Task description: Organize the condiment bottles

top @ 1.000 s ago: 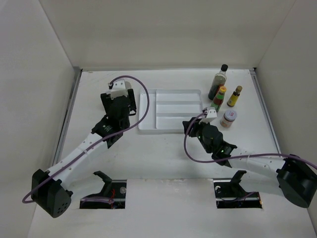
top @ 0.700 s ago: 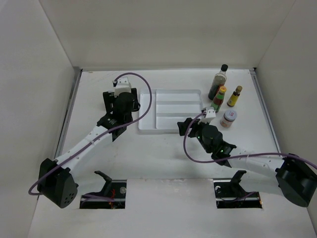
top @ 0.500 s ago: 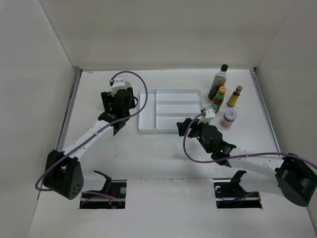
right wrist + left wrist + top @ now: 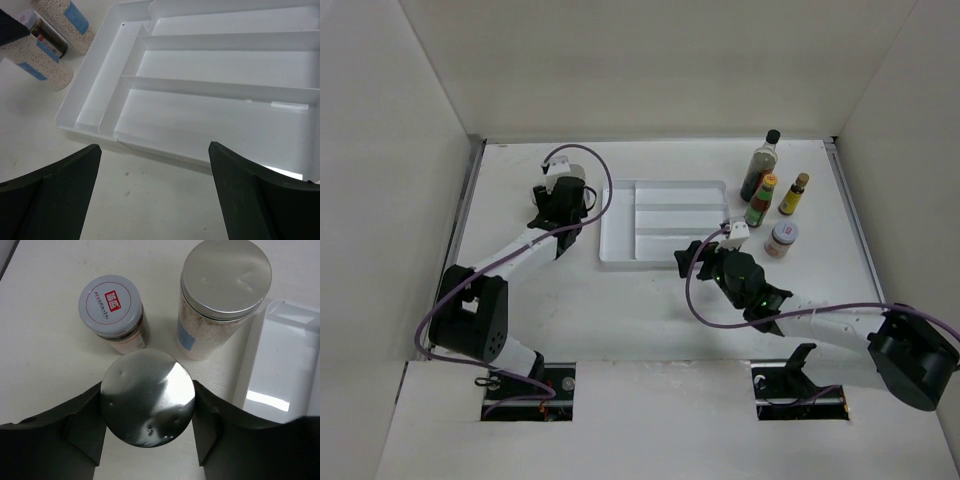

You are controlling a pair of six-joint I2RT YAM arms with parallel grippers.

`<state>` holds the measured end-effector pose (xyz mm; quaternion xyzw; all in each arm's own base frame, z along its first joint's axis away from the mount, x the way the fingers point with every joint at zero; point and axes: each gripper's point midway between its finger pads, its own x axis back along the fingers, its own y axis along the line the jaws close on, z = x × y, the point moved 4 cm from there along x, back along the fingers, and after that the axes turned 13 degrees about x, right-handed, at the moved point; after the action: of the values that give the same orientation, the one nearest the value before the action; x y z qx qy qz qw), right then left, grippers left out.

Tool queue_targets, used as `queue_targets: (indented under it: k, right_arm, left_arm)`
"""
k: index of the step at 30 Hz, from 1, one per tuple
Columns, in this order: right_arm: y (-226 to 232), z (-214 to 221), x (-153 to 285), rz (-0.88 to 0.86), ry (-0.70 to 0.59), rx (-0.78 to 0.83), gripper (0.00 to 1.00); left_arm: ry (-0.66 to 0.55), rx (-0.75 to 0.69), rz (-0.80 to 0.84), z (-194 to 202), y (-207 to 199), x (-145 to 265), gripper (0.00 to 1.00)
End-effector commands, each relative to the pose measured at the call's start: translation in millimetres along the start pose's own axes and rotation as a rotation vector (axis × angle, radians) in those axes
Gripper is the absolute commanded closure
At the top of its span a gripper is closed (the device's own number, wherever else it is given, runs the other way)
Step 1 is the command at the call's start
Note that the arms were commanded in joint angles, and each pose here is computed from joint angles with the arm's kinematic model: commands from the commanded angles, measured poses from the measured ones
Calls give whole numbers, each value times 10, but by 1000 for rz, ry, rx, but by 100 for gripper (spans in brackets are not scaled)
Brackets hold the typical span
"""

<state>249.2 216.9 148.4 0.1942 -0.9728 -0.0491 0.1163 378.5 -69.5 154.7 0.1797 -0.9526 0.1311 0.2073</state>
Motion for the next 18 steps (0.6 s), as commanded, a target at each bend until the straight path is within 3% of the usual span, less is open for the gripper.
queue_targets:
  k: [1,4,11,14,18]
  right_arm:
    - [79,-174,-44,-28,-56,-27,5]
    - [75,-215,-18,-31,-80,-34,5]
    - [28,-224,-22,-23,-90,-48,5]
    - [-4,-205,-40,-11,-79,-52,5]
    - [-27,-239,-5,-8,-97,-53,5]
  left_arm:
    - [-81,89,58,-270,-101,56,53]
    - [-151,127,63,-484,-47,276,60]
    - [-267,192,251,-959,-429,989,61]
    - [-244,180,352,-937,-883,1044,61]
    - [-233,168,409,-867,-1359,801,61]
